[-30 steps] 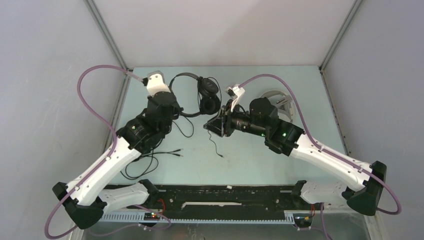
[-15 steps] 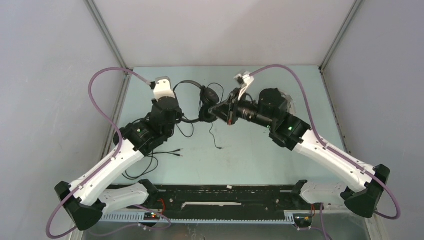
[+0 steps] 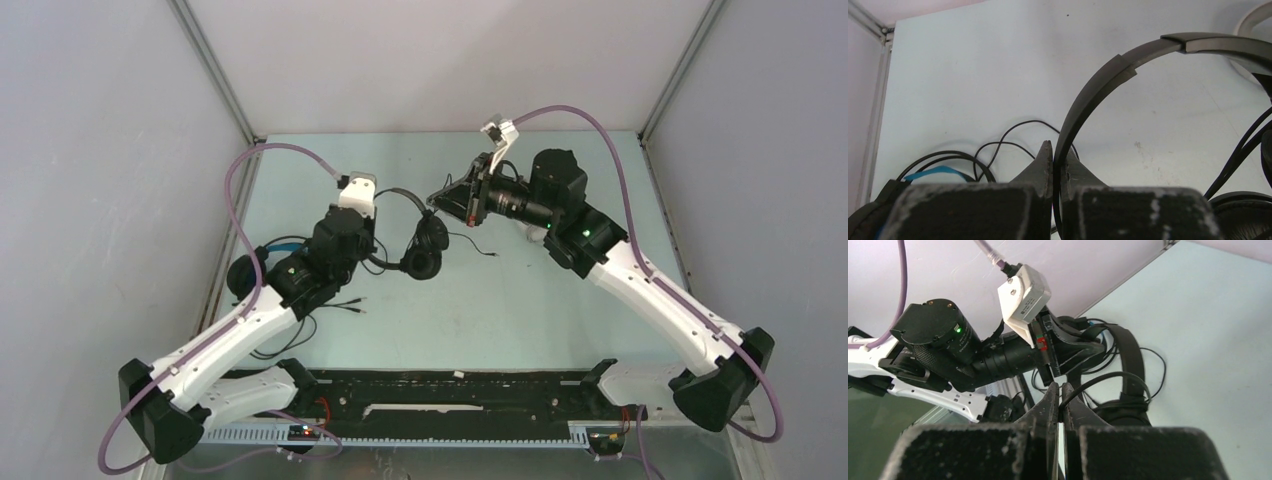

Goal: Wrap the headphones
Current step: Wrap the headphones cable around the headphones.

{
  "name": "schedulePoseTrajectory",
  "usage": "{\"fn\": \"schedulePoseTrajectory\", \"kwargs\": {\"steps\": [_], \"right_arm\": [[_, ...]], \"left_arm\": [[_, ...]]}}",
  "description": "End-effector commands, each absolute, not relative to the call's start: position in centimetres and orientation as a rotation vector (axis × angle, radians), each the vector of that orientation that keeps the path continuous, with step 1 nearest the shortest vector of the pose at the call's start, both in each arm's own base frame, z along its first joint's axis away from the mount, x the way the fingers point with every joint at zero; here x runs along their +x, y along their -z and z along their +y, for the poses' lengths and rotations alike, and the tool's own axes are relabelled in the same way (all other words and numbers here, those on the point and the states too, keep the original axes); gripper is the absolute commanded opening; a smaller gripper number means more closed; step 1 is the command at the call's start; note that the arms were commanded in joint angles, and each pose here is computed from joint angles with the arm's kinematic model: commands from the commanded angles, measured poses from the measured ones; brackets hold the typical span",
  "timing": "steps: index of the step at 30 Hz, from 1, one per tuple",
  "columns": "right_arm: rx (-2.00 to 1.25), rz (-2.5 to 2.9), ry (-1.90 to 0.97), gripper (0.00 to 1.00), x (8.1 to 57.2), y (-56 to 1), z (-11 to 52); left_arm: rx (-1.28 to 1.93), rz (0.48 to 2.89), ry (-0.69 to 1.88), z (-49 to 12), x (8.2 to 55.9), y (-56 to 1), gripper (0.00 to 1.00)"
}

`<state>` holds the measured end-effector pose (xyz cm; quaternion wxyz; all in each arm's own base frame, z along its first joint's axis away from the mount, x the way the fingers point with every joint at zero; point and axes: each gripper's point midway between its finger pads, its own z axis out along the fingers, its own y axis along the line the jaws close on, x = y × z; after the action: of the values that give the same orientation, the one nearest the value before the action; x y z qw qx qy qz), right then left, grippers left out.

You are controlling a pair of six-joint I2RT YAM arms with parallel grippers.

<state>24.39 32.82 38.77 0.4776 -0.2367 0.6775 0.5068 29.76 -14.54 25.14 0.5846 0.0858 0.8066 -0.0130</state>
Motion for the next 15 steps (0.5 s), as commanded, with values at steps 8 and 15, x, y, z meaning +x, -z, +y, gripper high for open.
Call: {"fn": "schedulePoseTrajectory", "kwargs": {"steps": [8, 15], "right_arm": [[-0.618, 1.627, -1.303, 0.00, 25.0, -41.4, 34.0], [-0.690, 1.646, -1.399, 0.00, 23.1, -41.5, 34.4]], "left_arm": [[0.379, 1.837, 0.075, -18.1, 30.7, -24.6, 0.00], [0.319, 1.878, -0.008, -17.2, 31.3, -24.5, 0.00]]}}
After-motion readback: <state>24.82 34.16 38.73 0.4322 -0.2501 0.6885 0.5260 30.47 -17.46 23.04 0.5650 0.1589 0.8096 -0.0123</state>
